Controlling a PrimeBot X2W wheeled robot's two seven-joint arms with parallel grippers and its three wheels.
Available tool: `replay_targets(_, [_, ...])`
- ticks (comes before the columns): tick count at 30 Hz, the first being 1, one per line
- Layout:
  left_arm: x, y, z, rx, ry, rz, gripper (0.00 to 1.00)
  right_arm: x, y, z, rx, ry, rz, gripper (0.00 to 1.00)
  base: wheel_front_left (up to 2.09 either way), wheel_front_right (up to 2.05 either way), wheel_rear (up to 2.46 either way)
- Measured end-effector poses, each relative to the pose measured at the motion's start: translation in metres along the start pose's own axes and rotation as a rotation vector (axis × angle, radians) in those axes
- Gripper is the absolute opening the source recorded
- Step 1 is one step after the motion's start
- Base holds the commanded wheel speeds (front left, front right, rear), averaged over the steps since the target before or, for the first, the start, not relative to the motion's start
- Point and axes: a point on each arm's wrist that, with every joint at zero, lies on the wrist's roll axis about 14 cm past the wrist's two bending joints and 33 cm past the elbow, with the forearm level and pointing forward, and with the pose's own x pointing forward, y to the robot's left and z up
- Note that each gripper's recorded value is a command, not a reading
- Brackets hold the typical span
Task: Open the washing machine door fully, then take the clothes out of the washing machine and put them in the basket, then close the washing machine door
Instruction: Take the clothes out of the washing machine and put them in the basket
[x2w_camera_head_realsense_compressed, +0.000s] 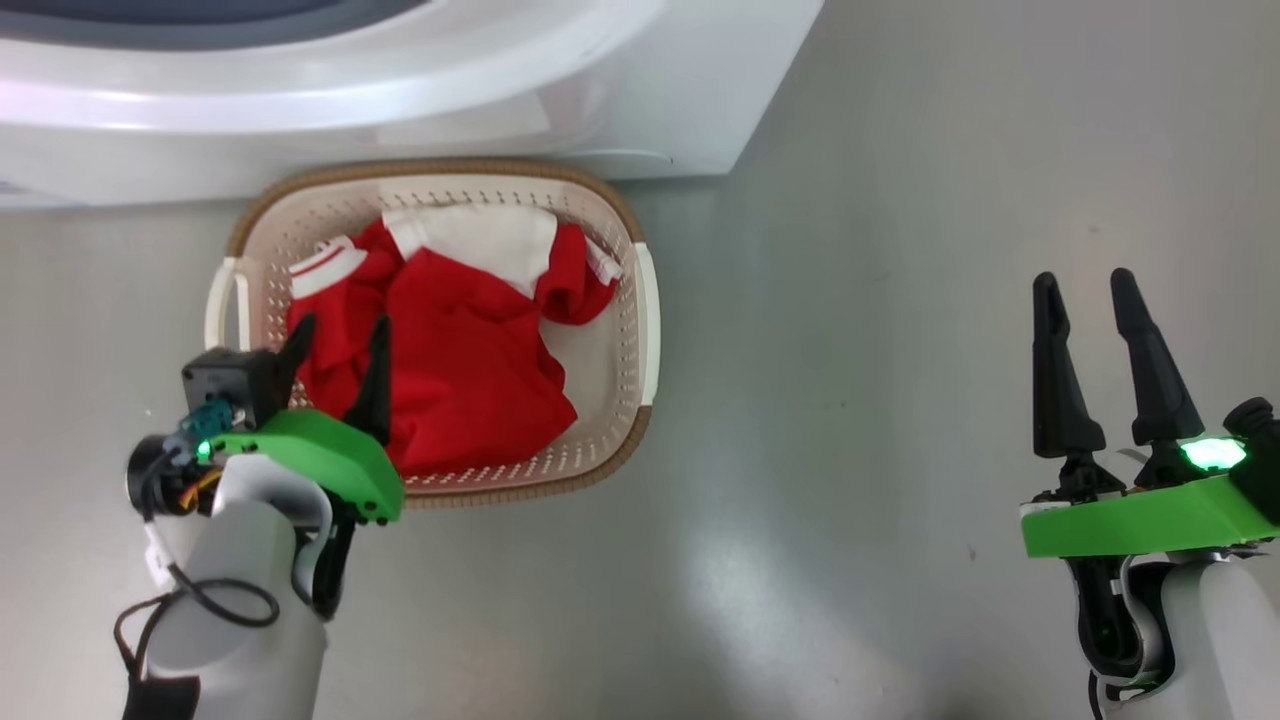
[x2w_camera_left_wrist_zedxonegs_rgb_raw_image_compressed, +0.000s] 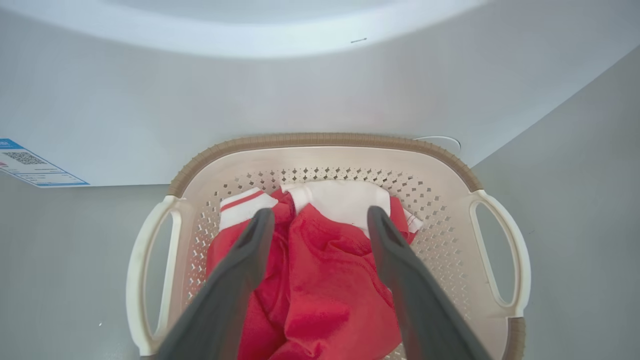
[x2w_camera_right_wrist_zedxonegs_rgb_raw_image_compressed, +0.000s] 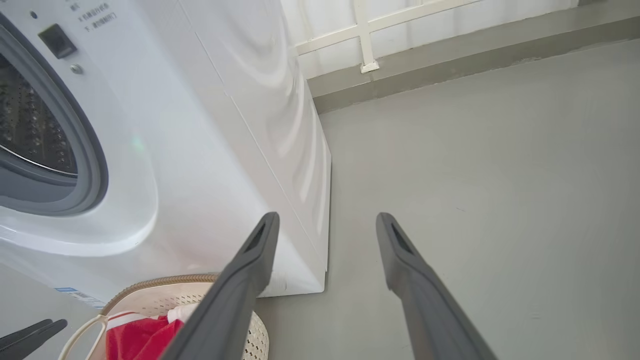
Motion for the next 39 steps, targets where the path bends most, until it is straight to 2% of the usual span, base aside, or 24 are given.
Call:
replay_targets(10, [-0.036, 0.000, 0.046, 0.008, -0.153, 0.010, 1.00, -0.019, 0.014, 0.017, -0.018, -0.022, 0.034, 1.00, 0.00, 0.00, 0.00])
replay_targets(30, [-0.148, -0.004, 0.108, 0.062, -0.443, 0.025, 1.00, -0.084, 0.027, 0.052, -0.031, -0.088, 0.066, 1.00, 0.00, 0.00, 0.00])
replay_targets(39, [-0.195, 0.003, 0.105, 0.085, -0.505, 0.061, 1.00, -0.114, 0.021, 0.051, -0.033, -0.084, 0.049, 1.00, 0.00, 0.00, 0.00])
